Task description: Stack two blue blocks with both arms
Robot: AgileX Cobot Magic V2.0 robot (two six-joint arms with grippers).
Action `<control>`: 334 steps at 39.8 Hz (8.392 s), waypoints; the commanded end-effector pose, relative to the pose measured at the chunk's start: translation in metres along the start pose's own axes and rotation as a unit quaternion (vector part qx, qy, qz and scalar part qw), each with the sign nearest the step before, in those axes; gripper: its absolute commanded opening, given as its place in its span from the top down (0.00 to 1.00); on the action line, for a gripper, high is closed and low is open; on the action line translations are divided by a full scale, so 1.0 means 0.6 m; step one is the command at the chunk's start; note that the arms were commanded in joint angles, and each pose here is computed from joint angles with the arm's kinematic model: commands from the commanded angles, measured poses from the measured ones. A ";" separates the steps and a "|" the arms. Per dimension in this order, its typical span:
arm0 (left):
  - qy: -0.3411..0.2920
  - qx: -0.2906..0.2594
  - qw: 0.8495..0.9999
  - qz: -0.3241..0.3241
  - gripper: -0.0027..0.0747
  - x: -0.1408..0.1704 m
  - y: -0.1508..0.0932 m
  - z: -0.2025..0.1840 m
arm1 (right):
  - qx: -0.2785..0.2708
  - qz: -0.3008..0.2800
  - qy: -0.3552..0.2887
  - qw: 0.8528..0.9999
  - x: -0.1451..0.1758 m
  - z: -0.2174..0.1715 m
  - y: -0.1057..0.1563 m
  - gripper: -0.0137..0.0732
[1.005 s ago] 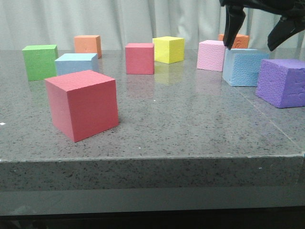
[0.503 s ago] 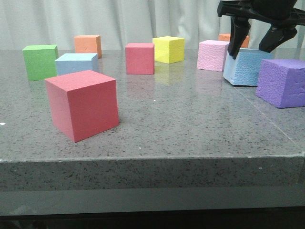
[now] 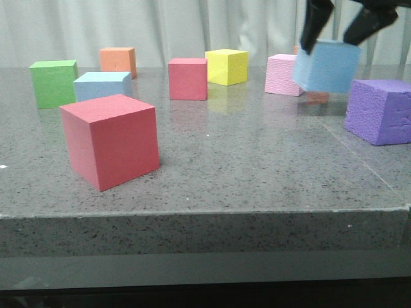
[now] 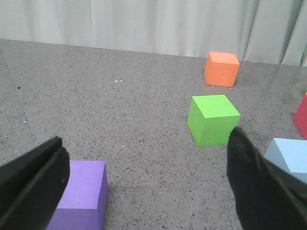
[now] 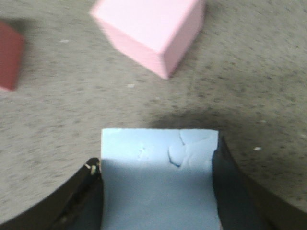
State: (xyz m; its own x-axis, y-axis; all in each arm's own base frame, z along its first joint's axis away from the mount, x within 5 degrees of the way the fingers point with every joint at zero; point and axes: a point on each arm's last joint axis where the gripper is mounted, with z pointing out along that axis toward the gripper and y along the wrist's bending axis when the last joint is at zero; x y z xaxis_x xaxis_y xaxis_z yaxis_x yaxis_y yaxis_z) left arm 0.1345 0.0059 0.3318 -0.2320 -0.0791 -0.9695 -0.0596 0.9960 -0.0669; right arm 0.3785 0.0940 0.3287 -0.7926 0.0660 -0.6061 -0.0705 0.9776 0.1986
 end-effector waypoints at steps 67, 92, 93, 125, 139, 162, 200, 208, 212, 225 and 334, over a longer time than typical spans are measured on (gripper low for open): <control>-0.060 0.007 0.998 -0.004 0.14 -0.033 -0.004 -0.005 | -0.072 -0.040 -0.074 0.994 0.003 -0.079 0.214 0.18; -0.060 0.007 0.998 -0.004 0.14 -0.033 -0.004 -0.005 | -0.024 -0.038 -0.068 0.997 -0.012 -0.134 0.143 0.91; -0.060 0.007 0.998 -0.004 0.14 -0.033 -0.004 -0.005 | -0.020 -0.040 -0.071 0.996 -0.012 -0.144 0.134 0.91; -0.055 0.007 0.998 -0.004 0.14 -0.031 -0.003 -0.005 | 0.037 -0.021 -0.182 0.982 0.231 -0.294 -0.083 0.91; -0.056 0.007 0.998 -0.004 0.15 -0.032 -0.004 -0.005 | 0.028 -0.047 -0.309 0.949 0.394 -0.291 -0.111 0.92; -0.077 0.118 0.990 0.010 0.17 -0.115 -0.072 0.027 | 0.020 -0.050 -0.356 0.933 0.424 -0.295 -0.115 0.92; 0.340 0.139 0.928 0.062 0.17 -0.099 -0.297 0.296 | 0.020 -0.049 -0.353 0.934 0.424 -0.294 -0.116 0.92; 0.362 0.103 0.925 0.056 0.17 -0.082 -0.302 0.325 | 0.020 -0.049 -0.353 0.934 0.424 -0.294 -0.116 0.92; 0.359 0.108 0.926 0.051 0.17 -0.077 -0.307 0.333 | 0.020 -0.049 -0.353 0.934 0.424 -0.294 -0.116 0.92; 0.373 0.111 0.920 0.044 0.17 -0.063 -0.313 0.342 | 0.020 -0.049 -0.353 0.934 0.424 -0.294 -0.116 0.92; 0.340 0.244 0.899 0.131 0.21 -0.121 -0.495 0.287 | 0.019 -0.050 -0.352 0.934 0.425 -0.294 -0.115 0.92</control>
State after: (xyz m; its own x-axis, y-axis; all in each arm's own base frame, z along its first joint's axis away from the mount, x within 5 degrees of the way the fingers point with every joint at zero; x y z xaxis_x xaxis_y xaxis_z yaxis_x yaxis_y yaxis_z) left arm 0.3457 -0.2833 0.3429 -0.7893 0.3604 -0.4971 0.4645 0.8799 -0.0995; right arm 0.0728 0.0081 0.2815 -0.2820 0.0858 -0.9556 -0.0801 0.9904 0.1126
